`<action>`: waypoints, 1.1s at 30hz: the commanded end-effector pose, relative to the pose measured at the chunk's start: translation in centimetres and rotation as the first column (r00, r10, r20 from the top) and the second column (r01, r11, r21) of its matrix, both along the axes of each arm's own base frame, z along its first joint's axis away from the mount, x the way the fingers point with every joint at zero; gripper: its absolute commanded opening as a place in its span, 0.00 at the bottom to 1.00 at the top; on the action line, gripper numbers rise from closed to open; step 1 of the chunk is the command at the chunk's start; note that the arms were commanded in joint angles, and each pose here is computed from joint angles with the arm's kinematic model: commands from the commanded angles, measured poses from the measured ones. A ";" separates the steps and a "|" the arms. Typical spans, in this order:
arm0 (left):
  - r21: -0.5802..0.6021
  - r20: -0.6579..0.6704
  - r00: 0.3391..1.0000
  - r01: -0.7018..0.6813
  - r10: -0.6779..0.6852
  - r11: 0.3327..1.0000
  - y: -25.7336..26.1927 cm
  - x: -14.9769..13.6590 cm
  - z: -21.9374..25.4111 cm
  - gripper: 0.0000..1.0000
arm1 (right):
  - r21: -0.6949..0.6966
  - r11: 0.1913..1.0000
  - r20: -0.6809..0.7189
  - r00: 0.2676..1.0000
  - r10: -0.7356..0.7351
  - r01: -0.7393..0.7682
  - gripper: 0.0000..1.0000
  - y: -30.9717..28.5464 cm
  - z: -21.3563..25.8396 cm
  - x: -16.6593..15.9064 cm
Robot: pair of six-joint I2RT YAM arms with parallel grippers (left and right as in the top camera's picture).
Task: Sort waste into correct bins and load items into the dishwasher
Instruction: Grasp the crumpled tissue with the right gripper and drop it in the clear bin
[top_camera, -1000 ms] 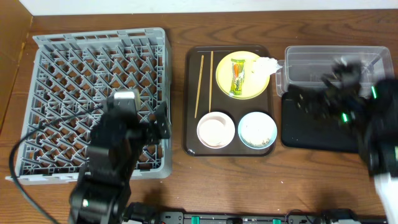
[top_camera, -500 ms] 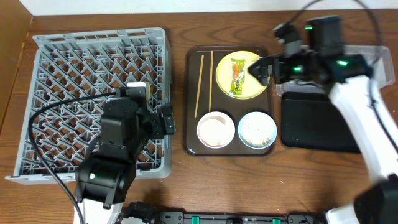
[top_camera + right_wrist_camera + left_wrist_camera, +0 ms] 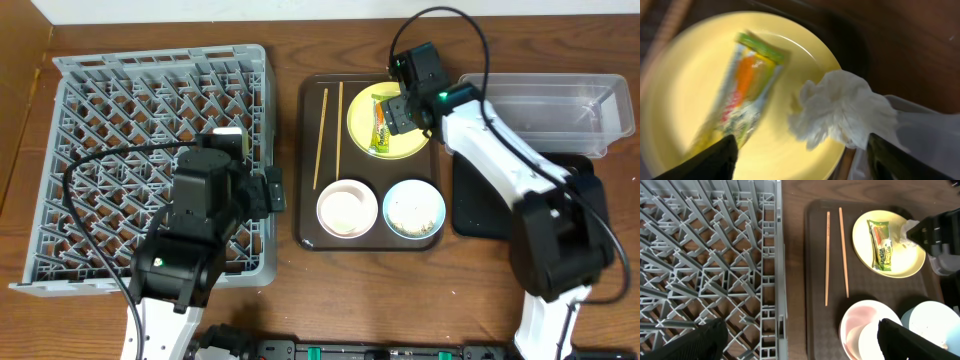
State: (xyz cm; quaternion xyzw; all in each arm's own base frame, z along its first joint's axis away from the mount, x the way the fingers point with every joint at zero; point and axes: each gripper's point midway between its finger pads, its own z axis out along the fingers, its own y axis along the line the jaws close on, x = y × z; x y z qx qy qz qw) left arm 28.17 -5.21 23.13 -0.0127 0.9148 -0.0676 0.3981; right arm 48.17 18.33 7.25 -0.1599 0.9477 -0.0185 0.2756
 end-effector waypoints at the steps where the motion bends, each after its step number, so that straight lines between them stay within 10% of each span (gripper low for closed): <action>1: 0.009 0.003 1.000 0.013 -0.013 1.000 -0.2 0.3 0.3 0.96 | -0.043 0.997 0.001 0.998 -0.062 0.062 0.77 -1.2 -2.1 1.1; 4: 0.011 -0.011 1.000 0.013 -0.013 1.000 -0.2 0.5 0.0 0.96 | -0.069 0.995 -0.032 0.997 -0.067 0.065 0.66 -1.3 -4.7 1.1; 10: 0.016 -0.032 0.999 0.013 -0.013 1.000 -0.2 0.7 -0.6 0.96 | -0.101 0.989 0.031 0.994 -0.105 0.108 0.01 -2.1 -2.4 2.1; 19: 0.019 -0.051 0.999 0.013 -0.012 1.000 -0.3 0.9 -1.2 0.96 | 0.150 0.966 0.143 0.962 -0.231 0.210 0.01 -3.3 9.9 2.4; 30: 0.021 -0.059 0.998 0.014 -0.012 1.000 -0.3 1.0 -1.4 0.96 | 0.209 0.797 -0.127 0.823 -0.553 0.567 0.01 -13.4 7.2 -0.4; 33: 0.021 -0.059 0.998 0.014 -0.012 1.000 -0.3 1.0 -1.4 0.96 | 0.227 0.824 -0.126 0.854 -0.504 0.519 0.51 -13.1 7.2 0.1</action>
